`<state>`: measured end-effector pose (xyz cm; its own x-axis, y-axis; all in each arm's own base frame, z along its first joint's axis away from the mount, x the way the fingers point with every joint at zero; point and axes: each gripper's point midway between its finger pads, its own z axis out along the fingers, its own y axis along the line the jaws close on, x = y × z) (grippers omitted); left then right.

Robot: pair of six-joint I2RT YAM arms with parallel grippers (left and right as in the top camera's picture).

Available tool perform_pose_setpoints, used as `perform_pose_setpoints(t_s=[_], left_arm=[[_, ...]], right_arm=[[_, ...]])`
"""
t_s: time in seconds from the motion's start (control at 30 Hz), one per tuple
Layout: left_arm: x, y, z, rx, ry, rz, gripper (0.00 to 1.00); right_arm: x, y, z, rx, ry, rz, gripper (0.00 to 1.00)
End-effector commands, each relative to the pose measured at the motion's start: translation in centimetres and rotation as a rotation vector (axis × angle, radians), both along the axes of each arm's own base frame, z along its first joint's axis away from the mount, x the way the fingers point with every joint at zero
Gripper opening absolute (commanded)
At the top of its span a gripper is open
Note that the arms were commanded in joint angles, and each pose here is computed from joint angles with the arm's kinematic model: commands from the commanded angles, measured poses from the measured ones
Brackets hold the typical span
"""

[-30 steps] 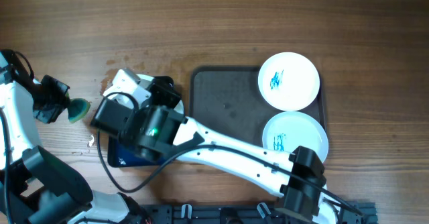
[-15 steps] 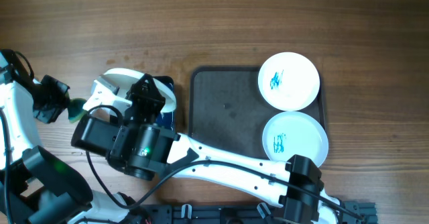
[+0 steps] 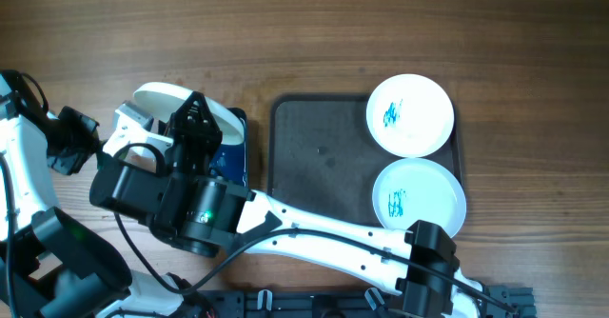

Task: Clean dirty plates on tray and stack at the side
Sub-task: 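Carry the cleaned plate right and set it on the table beside the mat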

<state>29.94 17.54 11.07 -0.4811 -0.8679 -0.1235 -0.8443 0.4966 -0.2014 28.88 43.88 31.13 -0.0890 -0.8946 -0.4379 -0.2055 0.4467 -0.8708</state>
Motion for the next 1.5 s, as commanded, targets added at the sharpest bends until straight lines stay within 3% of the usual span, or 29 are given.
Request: perform_pose_setpoints(t_s=[0.0,0.43,0.53,0.6,0.67,0.77,0.83,0.9,0.93,1.03,1.27,1.37,1.47], left_arm=[[0.4,0.3,0.6,-0.001,-0.023,-0.003,0.04],[0.4,0.3,0.6,-0.001,-0.024,-0.003,0.04],[0.4,0.3,0.6,-0.002,-0.023,-0.003,0.04],[0.4,0.3,0.6,-0.001,-0.024,-0.003,0.04],[0.4,0.3,0.6,-0.002,-0.023,-0.003,0.04],[0.4,0.3,0.6,0.000,-0.025,-0.003,0.04],[0.4,0.3,0.6,-0.002,-0.023,-0.003,0.04],[0.4,0.3,0.6,-0.002,-0.023,-0.004,0.04],[0.4,0.3,0.6,-0.001,-0.023,-0.003,0.04],[0.4,0.3,0.6,-0.002,-0.022,-0.004,0.04],[0.4,0.0,0.6,-0.010,-0.023,-0.008,0.04],[0.8,-0.7,0.6,-0.010,-0.023,-0.030,0.04],[1.7,-2.5,0.6,-0.011,-0.023,-0.088,0.04]], right_arm=[[-0.3,0.5,0.6,0.054,0.008,0.016,0.04],[-0.2,0.4,0.6,0.028,0.005,0.013,0.04],[0.6,0.2,-0.2,0.065,0.048,0.020,0.04],[0.1,1.6,-2.4,0.093,0.173,0.116,0.04],[0.6,0.6,-3.8,0.169,0.243,0.070,0.04],[1.8,-2.2,-2.3,0.137,0.116,-0.071,0.04],[1.2,-0.6,-3.7,0.141,0.217,0.021,0.04],[1.8,-1.8,-2.3,0.143,0.126,-0.051,0.04],[0.7,-0.1,-3.8,0.130,0.250,0.064,0.04],[1.3,-1.4,-4.2,0.234,0.276,-0.012,0.04],[6.3,-7.4,-10.3,0.562,0.729,-0.233,0.04],[8.8,-10.7,-9.6,0.731,0.858,-0.291,0.04],[11.6,-16.9,-6.5,0.922,0.884,-0.375,0.04]])
